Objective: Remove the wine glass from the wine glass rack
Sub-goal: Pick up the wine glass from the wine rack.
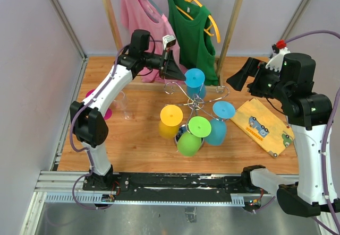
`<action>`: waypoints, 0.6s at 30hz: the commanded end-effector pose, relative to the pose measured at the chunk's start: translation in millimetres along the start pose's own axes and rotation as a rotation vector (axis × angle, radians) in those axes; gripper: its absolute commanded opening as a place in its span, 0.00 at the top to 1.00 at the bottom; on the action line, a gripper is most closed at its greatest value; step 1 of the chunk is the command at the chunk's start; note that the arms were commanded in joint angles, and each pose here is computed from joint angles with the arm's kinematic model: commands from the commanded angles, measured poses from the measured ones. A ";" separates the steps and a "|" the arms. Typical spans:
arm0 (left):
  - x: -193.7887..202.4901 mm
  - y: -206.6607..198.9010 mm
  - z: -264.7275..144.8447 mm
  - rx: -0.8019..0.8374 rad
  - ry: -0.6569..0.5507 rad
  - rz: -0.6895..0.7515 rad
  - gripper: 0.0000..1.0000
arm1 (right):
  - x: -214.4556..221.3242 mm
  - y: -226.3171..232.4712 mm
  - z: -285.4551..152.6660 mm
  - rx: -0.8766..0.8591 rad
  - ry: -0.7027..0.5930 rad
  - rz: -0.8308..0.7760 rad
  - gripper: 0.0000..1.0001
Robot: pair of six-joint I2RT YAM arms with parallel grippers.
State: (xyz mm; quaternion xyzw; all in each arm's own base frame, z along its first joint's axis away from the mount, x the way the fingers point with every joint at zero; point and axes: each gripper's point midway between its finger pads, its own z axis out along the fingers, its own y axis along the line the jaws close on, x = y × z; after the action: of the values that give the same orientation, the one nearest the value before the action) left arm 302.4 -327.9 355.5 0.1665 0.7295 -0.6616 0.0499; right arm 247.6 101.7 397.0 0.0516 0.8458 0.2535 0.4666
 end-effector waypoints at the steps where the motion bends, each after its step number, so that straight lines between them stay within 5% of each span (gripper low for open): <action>1: 8.6 -30.3 -1.3 0.070 0.030 0.017 1.00 | -3.3 -6.4 -4.5 0.023 -0.028 -0.007 0.01; 18: 0.1 -40.1 -1.8 0.078 0.026 -0.061 1.00 | -3.1 -5.1 -7.1 0.019 -0.033 -0.006 0.01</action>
State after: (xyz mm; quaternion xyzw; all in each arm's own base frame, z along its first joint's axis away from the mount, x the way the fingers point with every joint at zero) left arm 302.0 -329.9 369.4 0.1250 0.7240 -0.6784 0.0056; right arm 242.7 100.5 398.9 0.0512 0.8427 0.2538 0.4720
